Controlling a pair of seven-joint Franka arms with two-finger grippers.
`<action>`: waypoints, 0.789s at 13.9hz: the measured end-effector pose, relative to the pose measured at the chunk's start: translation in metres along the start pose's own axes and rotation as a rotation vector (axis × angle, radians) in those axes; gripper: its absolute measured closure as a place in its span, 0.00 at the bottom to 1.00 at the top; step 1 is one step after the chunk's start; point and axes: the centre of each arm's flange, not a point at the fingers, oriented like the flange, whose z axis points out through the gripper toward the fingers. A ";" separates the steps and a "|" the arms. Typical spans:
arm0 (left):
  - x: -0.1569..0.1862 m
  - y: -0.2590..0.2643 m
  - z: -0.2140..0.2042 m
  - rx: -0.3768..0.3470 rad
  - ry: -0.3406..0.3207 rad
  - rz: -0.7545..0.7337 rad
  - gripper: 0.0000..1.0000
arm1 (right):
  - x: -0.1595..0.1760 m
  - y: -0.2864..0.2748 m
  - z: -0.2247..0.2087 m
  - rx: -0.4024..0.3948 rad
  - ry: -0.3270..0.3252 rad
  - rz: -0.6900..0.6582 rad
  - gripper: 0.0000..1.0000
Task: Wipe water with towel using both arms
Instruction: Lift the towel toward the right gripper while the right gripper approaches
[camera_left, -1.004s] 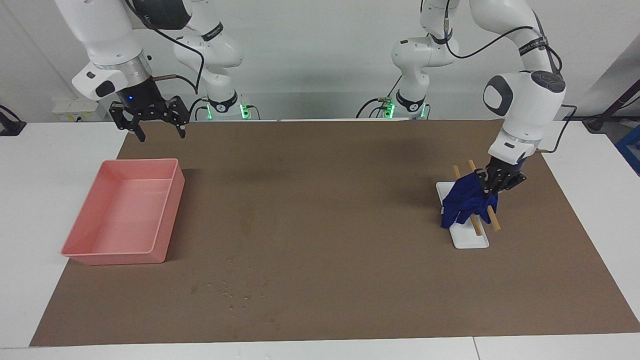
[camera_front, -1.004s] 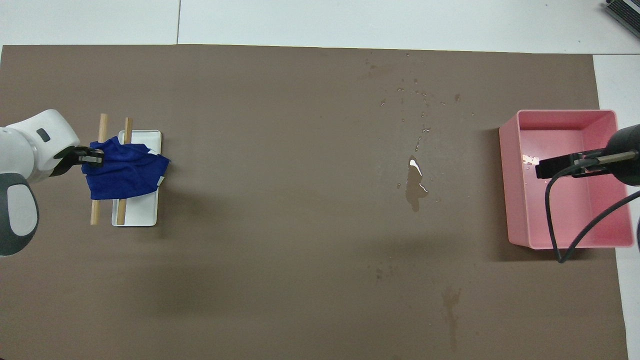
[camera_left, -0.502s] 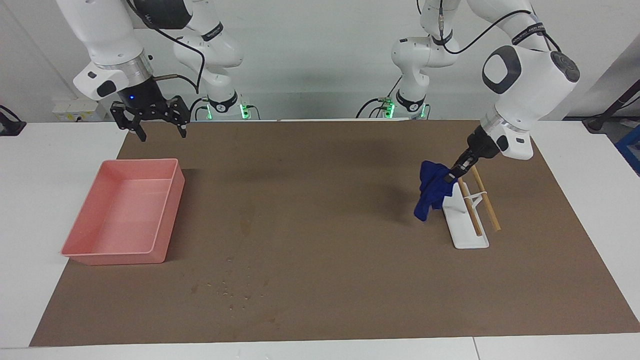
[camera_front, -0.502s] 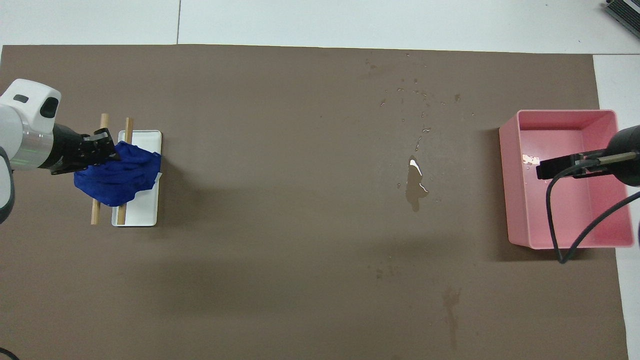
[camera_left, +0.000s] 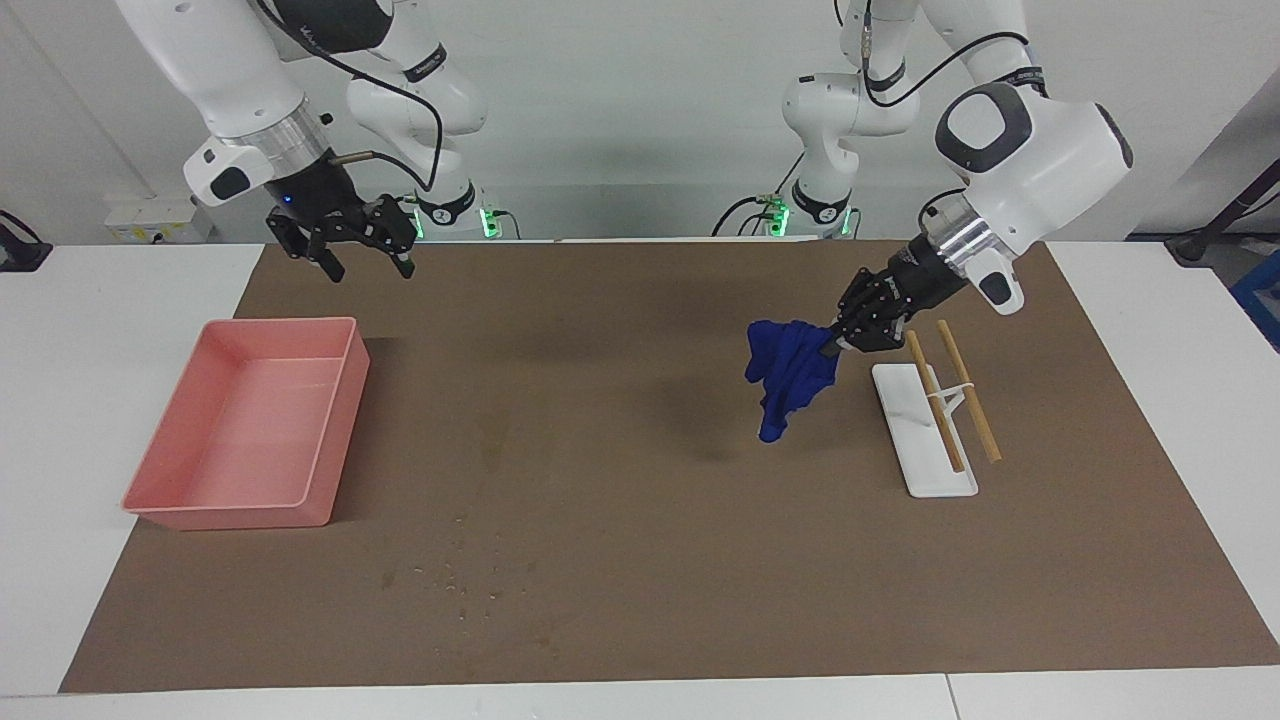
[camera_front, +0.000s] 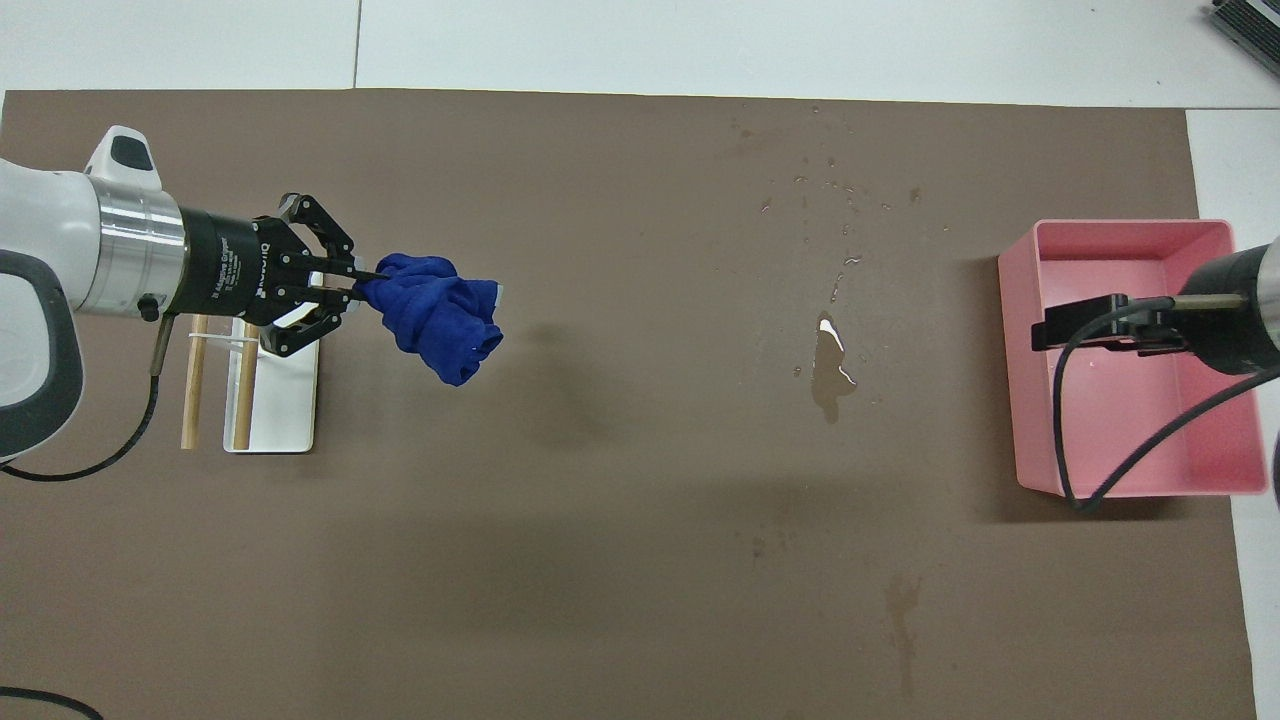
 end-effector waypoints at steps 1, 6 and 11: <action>-0.013 -0.003 0.009 -0.013 -0.012 -0.031 0.86 | -0.001 -0.007 0.008 0.089 -0.018 0.136 0.00; -0.070 -0.018 0.046 -0.108 -0.130 -0.160 0.86 | -0.021 -0.062 0.046 0.366 -0.039 0.607 0.00; -0.107 -0.035 0.066 -0.163 -0.165 -0.200 0.86 | -0.035 -0.079 0.083 0.402 -0.144 0.752 0.00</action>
